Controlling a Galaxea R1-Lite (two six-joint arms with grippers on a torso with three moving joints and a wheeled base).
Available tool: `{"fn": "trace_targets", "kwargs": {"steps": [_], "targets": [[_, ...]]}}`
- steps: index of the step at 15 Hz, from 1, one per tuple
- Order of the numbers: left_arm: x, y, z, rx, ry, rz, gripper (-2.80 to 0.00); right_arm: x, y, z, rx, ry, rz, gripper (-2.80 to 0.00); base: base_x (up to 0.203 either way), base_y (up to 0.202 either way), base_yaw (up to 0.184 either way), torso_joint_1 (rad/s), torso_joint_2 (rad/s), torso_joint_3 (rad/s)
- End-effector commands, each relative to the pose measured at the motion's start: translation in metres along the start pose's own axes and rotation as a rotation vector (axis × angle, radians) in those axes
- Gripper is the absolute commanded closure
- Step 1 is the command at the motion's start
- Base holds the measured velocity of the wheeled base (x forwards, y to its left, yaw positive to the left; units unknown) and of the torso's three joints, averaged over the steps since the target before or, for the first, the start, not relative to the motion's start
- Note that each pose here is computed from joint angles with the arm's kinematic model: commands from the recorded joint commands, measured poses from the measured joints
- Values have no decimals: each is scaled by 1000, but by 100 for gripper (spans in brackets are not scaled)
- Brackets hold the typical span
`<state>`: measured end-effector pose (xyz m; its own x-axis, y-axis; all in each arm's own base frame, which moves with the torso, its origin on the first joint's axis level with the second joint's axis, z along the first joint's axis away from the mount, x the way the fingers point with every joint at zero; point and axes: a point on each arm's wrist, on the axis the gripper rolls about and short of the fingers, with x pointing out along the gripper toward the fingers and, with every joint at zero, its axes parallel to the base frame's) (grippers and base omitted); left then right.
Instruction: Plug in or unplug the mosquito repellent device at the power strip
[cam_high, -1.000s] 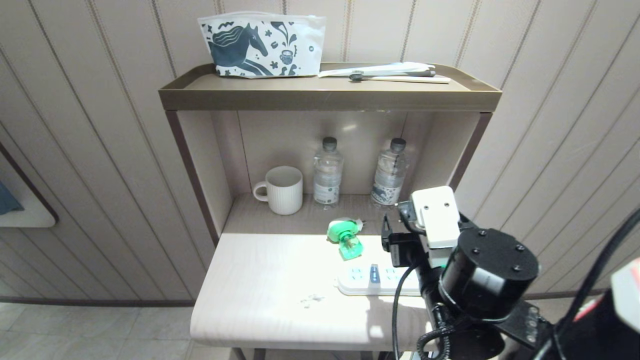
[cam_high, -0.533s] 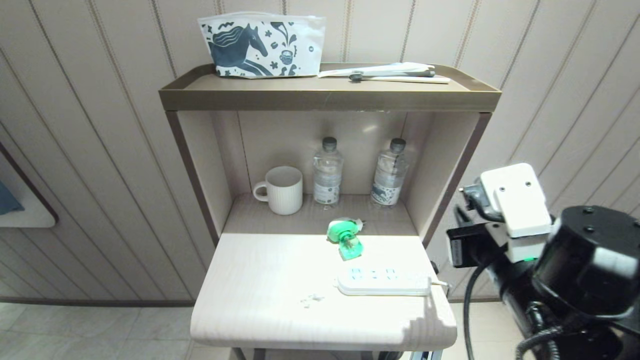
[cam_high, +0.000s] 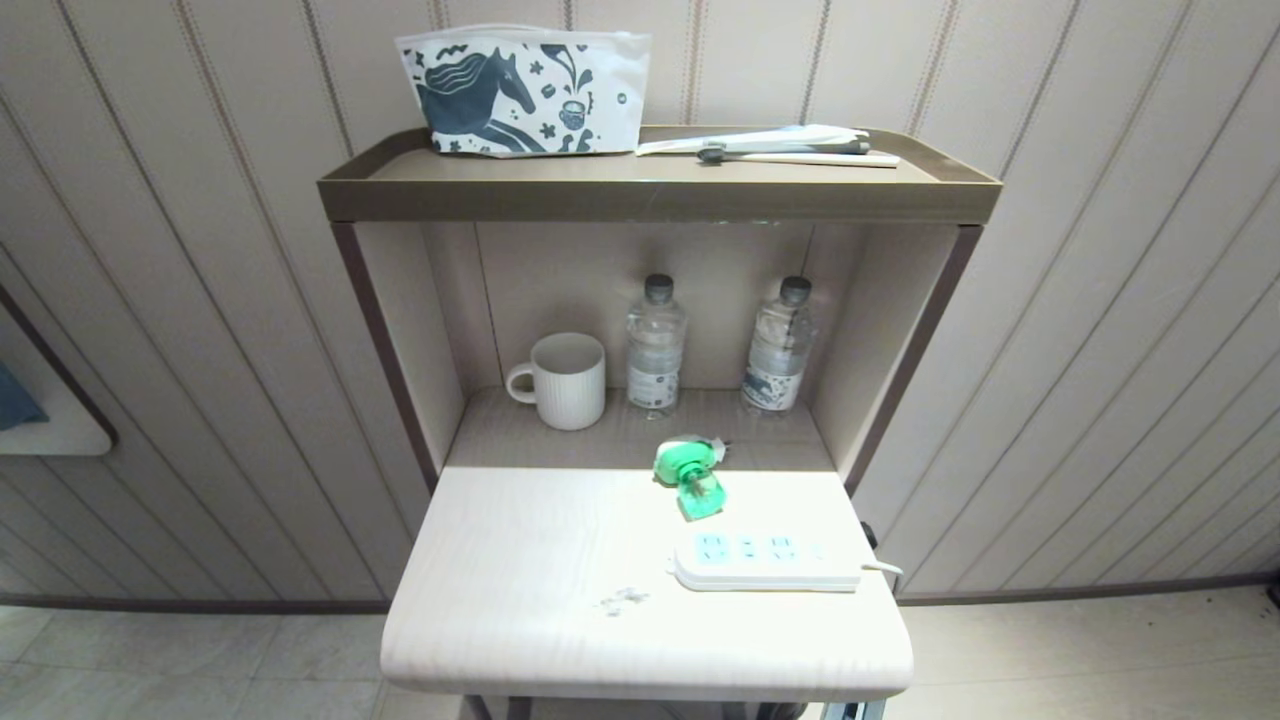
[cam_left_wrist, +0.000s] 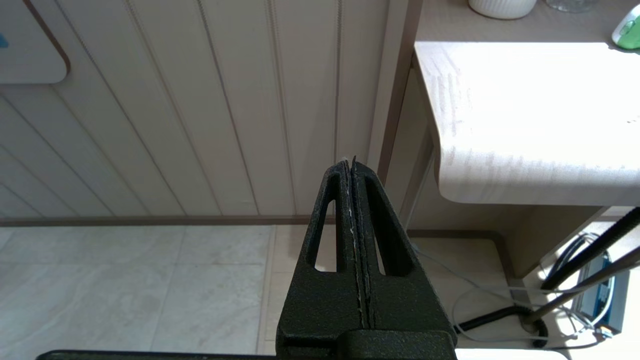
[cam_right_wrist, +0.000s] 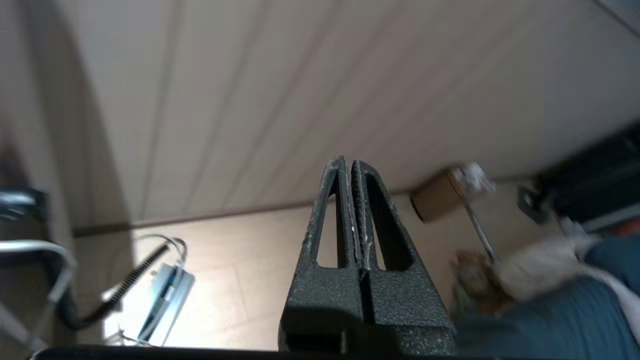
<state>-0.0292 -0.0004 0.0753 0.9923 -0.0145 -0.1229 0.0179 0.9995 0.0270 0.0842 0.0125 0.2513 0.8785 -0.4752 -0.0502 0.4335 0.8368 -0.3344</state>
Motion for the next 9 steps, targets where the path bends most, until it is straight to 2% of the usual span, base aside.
{"fn": "trace_targets", "kwargs": {"steps": [1,3,5,7,9], "targets": [[0,0,0,0,0,1,0,-40,-44,-22,71,-38,-97,0,0,0,0,0,0,0],[0,0,0,0,0,1,0,-68,-52,-49,67,-30,-110,0,0,0,0,0,0,0],[0,0,0,0,1,1,0,-74,-43,-79,88,-8,-18,0,0,0,0,0,0,0],[0,0,0,0,1,1,0,-72,-25,-116,162,20,144,0,0,0,0,0,0,0],[0,0,0,0,1,1,0,-75,-13,-143,260,-24,394,0,0,0,0,0,0,0]]}}
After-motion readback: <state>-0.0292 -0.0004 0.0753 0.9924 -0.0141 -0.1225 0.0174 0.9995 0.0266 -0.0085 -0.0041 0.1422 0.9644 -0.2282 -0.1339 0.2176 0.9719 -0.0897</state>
